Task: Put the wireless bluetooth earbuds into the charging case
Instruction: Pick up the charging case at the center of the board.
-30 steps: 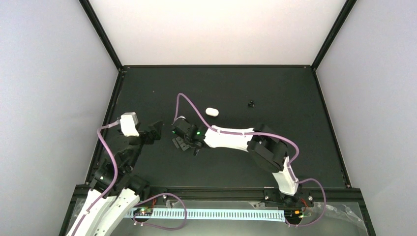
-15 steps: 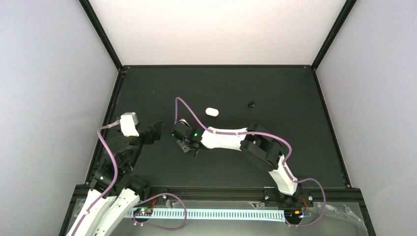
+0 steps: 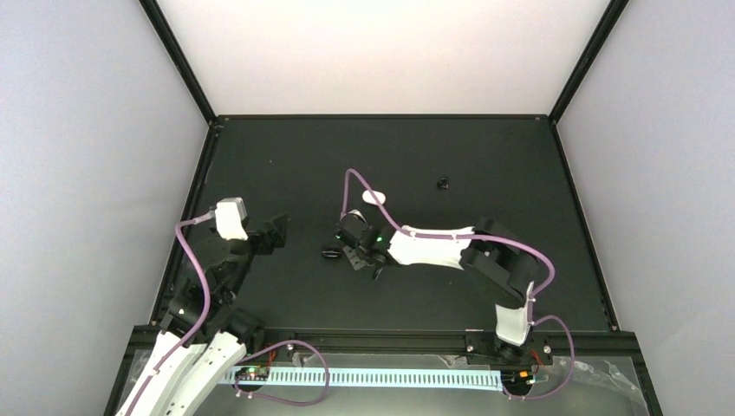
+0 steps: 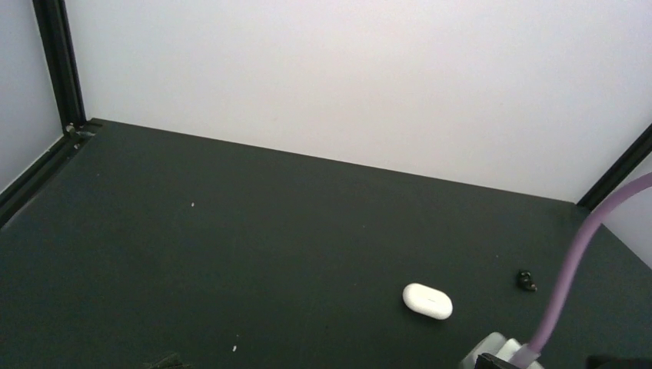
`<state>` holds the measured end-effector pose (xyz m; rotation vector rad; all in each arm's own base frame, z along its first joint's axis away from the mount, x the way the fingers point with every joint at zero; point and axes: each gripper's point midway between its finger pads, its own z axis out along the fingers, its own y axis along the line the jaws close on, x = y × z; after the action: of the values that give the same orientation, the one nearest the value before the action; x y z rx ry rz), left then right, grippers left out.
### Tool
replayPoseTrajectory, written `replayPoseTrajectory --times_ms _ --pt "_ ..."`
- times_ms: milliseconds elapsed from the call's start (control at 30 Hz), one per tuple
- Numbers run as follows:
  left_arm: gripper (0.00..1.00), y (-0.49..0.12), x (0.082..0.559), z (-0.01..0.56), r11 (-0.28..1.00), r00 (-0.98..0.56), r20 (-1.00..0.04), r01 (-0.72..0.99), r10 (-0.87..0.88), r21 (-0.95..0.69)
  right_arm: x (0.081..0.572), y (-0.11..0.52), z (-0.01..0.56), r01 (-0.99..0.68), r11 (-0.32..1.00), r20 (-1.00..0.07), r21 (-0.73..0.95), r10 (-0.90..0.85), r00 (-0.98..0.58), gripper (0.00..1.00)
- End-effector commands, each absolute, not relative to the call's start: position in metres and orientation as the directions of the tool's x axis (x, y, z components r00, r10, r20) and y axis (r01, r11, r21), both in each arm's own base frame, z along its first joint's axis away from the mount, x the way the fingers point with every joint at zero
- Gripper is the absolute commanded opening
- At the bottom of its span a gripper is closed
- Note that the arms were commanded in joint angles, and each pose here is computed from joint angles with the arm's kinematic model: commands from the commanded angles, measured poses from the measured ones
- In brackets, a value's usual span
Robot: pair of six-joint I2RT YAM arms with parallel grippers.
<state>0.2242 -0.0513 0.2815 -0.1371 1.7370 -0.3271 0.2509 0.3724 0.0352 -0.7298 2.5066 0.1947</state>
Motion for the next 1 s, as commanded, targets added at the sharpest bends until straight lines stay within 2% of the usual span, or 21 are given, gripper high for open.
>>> replayPoseTrajectory --times_ms 0,200,333,633,967 --pt "0.99 -0.061 0.227 0.274 0.950 -0.231 -0.938 0.120 -0.256 -0.289 0.247 0.377 0.063 -0.547 0.830 -0.570 0.105 -0.401 -0.718 0.60" --pt "0.99 -0.067 0.231 0.268 0.945 -0.262 -0.929 0.132 -0.259 -0.301 0.254 0.414 0.080 -0.551 0.815 -0.590 0.179 -0.359 -0.723 0.86" --pt "0.99 -0.065 0.230 0.269 0.946 -0.259 -0.931 0.129 -0.257 -0.297 0.271 0.430 0.077 -0.528 0.841 -0.599 0.121 -0.362 -0.714 0.95" --pt "0.99 -0.060 0.226 0.273 0.949 -0.243 -0.934 0.112 -0.262 -0.296 0.295 0.433 0.048 -0.425 0.905 -0.574 0.017 -0.339 -0.745 0.92" --pt "0.99 -0.058 0.223 0.277 0.948 -0.230 -0.936 0.115 -0.266 -0.298 0.292 0.421 0.031 -0.428 0.902 -0.528 -0.053 -0.389 -0.755 0.84"
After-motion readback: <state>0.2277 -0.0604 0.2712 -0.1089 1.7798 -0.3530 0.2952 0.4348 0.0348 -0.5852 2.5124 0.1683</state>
